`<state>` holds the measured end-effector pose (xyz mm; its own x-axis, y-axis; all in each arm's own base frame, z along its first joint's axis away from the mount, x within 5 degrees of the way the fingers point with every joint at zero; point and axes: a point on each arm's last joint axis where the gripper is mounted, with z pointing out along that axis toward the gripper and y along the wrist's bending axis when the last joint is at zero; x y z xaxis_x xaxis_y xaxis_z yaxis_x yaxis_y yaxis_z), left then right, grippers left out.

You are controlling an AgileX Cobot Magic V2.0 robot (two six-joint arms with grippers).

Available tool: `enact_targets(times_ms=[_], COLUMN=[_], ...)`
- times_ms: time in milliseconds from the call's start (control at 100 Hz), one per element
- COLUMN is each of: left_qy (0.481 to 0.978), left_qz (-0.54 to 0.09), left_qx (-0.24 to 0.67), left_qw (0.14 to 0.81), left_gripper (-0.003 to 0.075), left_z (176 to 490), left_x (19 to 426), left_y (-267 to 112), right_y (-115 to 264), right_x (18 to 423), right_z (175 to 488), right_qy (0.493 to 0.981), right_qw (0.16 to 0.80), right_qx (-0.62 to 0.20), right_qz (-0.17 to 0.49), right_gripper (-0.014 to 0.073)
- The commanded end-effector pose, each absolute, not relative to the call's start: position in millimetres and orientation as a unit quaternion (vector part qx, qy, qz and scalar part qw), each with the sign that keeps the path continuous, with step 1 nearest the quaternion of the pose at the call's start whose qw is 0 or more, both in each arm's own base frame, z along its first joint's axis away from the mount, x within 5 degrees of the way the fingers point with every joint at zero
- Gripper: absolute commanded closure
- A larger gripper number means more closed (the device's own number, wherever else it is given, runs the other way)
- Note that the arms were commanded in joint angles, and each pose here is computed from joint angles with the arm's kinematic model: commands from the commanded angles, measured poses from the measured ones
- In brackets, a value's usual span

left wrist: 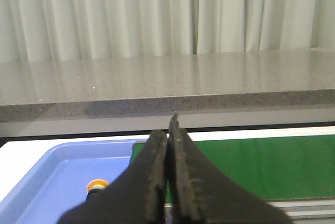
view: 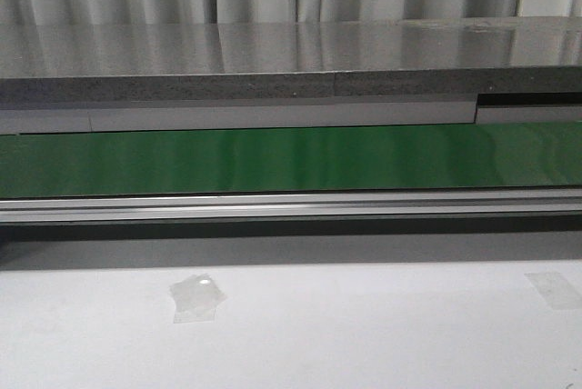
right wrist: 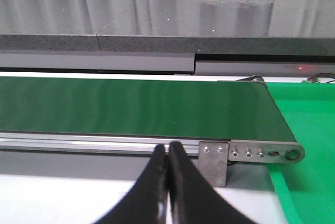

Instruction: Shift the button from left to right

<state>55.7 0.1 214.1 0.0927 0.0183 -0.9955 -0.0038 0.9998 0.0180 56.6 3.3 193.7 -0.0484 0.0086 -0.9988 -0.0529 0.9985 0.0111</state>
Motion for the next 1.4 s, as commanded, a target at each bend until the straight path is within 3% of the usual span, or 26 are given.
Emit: enact_targets(times_ms=[0, 360, 680, 930, 1390], left_qy=[0.642, 0.702, 0.812, 0.905, 0.937], left_qz=[-0.002, -0.002, 0.013, 0.059, 0.068], left_qx=[0.001, -0.017, -0.027, -0.030, -0.016], left_qw=[0.767, 0.712, 0.583, 0.419, 0.343], left_gripper=[0.0740, 0.0740, 0.0740, 0.0740, 0.0740], left_z=[231.2, 321.5, 379.2, 377.6, 352.1], left_x=[49.9, 35.1, 58.0, 105.0, 161.9], left_y=[-0.3, 2.2, 4.9, 11.9, 12.2], right_y=[2.6, 2.6, 2.6, 2.6, 2.6], right_x=[54.4, 54.4, 54.4, 54.4, 54.4], right_z=[207.6, 207.6, 207.6, 207.6, 207.6], right_qy=[0.681, 0.681, 0.681, 0.681, 0.681], right_qw=[0.731, 0.731, 0.731, 0.731, 0.731], right_qx=[-0.017, -0.017, -0.017, -0.017, -0.017], right_qz=[0.016, 0.016, 0.016, 0.016, 0.016], right_gripper=[0.0663, 0.0663, 0.0663, 0.0663, 0.0663])
